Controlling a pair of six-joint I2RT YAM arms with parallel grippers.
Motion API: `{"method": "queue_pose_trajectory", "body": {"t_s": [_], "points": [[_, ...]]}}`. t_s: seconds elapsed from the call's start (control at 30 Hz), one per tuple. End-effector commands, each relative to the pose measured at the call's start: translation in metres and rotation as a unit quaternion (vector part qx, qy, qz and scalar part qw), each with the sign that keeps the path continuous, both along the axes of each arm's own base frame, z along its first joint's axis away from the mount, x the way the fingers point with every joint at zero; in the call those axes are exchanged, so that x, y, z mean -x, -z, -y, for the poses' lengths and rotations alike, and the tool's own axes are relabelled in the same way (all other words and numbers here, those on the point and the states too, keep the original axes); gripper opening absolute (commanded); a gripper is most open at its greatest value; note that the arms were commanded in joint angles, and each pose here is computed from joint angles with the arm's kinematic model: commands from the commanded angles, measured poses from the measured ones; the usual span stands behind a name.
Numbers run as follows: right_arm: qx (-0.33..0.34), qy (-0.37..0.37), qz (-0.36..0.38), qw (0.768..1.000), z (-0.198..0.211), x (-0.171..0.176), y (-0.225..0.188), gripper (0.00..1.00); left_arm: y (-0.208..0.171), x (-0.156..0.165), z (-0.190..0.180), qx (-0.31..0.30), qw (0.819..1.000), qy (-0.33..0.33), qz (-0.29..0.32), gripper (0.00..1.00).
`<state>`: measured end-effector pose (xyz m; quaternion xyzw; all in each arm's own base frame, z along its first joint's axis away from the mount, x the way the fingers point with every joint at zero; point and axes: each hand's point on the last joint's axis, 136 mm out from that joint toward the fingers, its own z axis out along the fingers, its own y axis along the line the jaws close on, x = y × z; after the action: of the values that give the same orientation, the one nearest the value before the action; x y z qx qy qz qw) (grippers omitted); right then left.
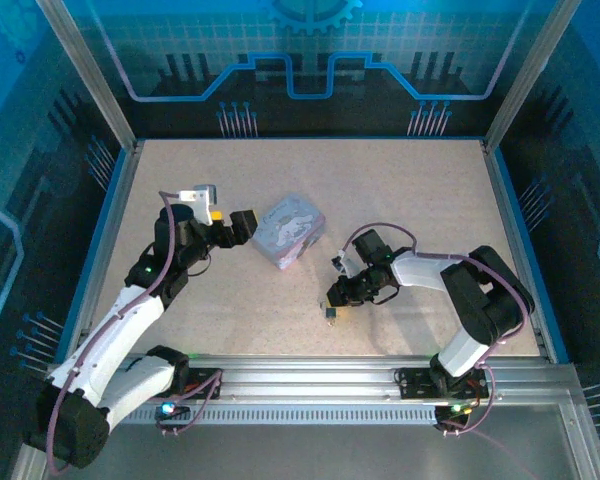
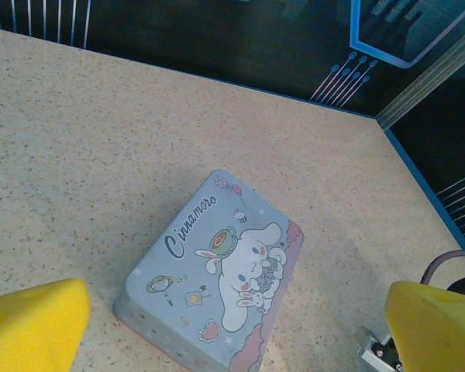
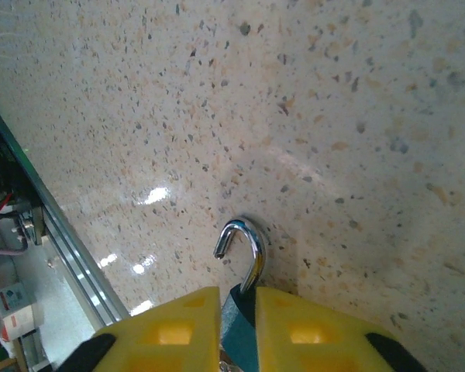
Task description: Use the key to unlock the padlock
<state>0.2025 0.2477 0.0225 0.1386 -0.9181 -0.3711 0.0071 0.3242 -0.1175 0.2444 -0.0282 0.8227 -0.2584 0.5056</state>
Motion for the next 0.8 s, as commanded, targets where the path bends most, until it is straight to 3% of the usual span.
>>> {"method": "queue_pose_trajectory", "body": {"t_s": [0.0,0.1,0.4,0.77], "points": [[0.004,-0.006,0.015,1.0,-0.003,-0.003,-0.008,0.26,-0.007,0.0,-0.004,-0.005,1.0,-0.001,0.014,0.99],[0.012,-0.008,0.026,1.0,0.0,-0.004,-0.014,0.36,-0.009,0.0,-0.004,-0.005,1.0,-0.001,0.016,0.99],[0.036,-0.002,0.072,0.997,0.012,-0.01,-0.04,0.51,-0.017,0.0,-0.005,-0.011,1.0,-0.001,0.022,0.99],[0.11,0.02,0.191,0.975,0.051,-0.019,-0.086,0.85,-0.017,0.004,-0.014,-0.032,0.999,-0.014,0.019,0.99]]}}
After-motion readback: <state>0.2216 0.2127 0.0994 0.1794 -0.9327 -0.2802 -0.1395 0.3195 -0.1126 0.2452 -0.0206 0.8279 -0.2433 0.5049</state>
